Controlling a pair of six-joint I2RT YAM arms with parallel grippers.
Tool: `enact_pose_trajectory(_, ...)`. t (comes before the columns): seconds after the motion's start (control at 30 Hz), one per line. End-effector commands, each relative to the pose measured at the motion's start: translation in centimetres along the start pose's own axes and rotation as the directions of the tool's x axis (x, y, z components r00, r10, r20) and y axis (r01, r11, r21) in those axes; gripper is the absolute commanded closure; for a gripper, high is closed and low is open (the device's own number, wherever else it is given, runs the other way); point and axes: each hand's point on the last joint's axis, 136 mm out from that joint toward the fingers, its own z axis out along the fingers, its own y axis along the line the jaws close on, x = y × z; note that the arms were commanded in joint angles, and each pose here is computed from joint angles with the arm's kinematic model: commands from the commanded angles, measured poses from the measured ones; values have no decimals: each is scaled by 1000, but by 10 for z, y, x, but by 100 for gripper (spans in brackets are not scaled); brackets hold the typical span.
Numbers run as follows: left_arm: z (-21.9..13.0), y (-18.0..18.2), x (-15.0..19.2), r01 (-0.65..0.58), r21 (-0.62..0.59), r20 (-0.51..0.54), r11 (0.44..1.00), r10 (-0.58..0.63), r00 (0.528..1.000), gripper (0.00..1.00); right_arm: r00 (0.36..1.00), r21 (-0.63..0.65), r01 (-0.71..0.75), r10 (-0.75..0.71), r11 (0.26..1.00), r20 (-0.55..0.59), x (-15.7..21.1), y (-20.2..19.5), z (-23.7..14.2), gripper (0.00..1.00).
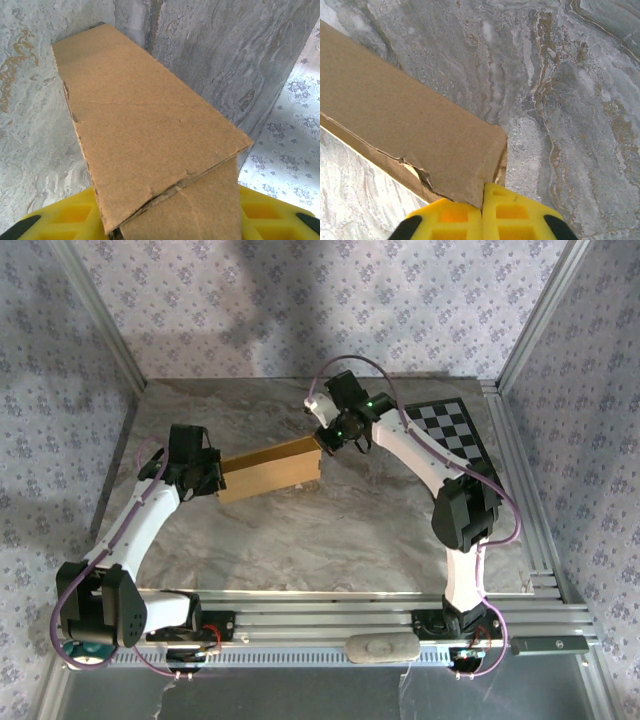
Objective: Fold the paper box
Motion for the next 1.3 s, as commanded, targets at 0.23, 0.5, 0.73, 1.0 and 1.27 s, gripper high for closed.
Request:
enact_pose_trajectory(0.23, 7, 30, -12, -16, -132, 55, 991, 23, 998, 52, 998, -5, -54, 54, 999, 26, -17, 2, -28, 100)
enact_pose_trajectory(0.5, 7, 30, -12, -26, -139, 54, 990, 34, 998, 51, 988, -58, -150, 146, 987, -57, -15, 9, -30, 100)
enact_pose_trajectory(0.73, 8, 29, -11, -42, -148, 48, 988, 50, 998, 45, 962, -121, -266, 255, 956, -100, -12, 13, -33, 100)
enact_pose_trajectory(1.0, 7, 26, -9, -61, -147, 39, 987, 68, 997, 44, 957, -126, -279, 265, 952, -120, -6, 14, -36, 100)
enact_pose_trajectory(1.27, 6, 30, -10, -78, -172, 42, 982, 86, 995, 44, 942, -140, -322, 302, 936, -146, -8, 16, -39, 100)
